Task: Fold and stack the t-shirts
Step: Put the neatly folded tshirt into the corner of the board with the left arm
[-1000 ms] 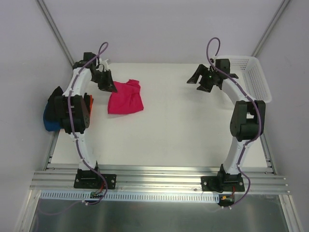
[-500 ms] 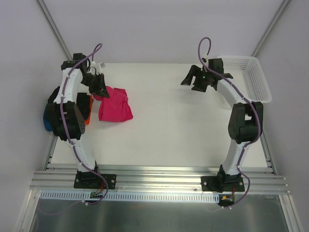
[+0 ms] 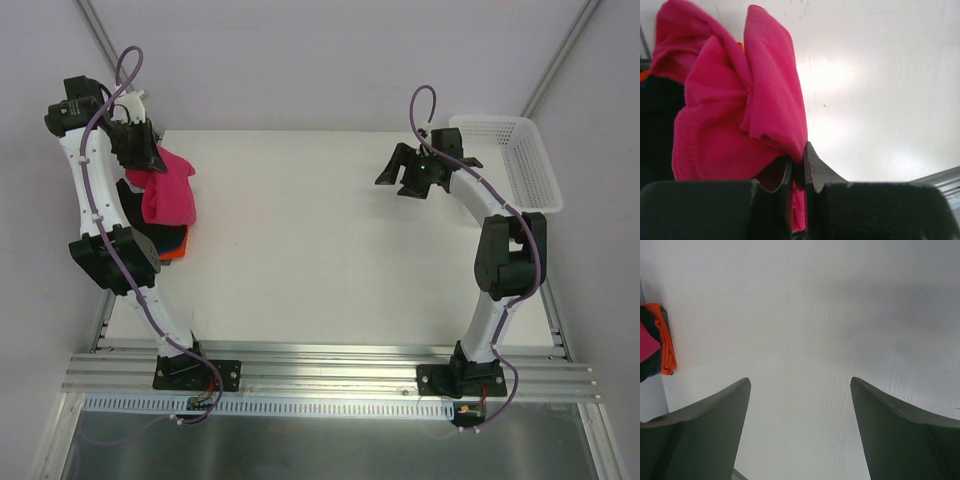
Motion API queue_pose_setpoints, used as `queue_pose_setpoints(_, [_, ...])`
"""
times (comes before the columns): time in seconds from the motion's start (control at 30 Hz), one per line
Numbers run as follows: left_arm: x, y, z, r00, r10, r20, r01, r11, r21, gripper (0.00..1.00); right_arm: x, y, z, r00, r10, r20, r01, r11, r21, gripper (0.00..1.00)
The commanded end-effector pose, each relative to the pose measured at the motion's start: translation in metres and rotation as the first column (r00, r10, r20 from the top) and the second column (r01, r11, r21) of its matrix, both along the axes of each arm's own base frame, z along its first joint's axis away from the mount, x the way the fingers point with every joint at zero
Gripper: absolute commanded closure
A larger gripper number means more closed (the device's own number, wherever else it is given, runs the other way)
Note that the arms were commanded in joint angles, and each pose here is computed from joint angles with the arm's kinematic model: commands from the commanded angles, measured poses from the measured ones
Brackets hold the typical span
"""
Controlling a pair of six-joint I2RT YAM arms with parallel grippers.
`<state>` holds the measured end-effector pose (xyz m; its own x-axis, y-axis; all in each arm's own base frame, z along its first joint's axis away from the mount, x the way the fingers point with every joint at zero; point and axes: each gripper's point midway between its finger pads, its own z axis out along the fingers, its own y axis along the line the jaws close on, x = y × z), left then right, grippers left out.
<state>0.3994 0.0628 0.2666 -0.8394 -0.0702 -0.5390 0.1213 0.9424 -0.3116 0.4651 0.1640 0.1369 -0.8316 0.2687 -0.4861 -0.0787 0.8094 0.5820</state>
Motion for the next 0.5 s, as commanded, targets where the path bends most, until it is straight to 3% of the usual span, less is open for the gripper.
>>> queue_pose_setpoints(0.0, [-0.044,-0.007,0.005,0.992,-0.040,-0.121,0.041,0.999,0.004,1.00,0.000,0.001,0.033,0.996,0.009,0.091,-0.010,1.000,0.008,0.14])
queue_pose_setpoints(0.3, [-0.065,-0.013,0.003,0.988,-0.044,-0.147,0.042,0.999,-0.015,1.00,-0.005,-0.002,0.037,0.995,0.007,0.100,-0.008,1.000,0.009,0.14])
queue_pose_setpoints(0.47, [-0.076,-0.003,0.009,0.991,-0.036,-0.131,0.042,0.998,0.045,1.00,-0.010,-0.008,0.032,0.996,0.001,0.091,-0.002,1.000,0.004,0.14])
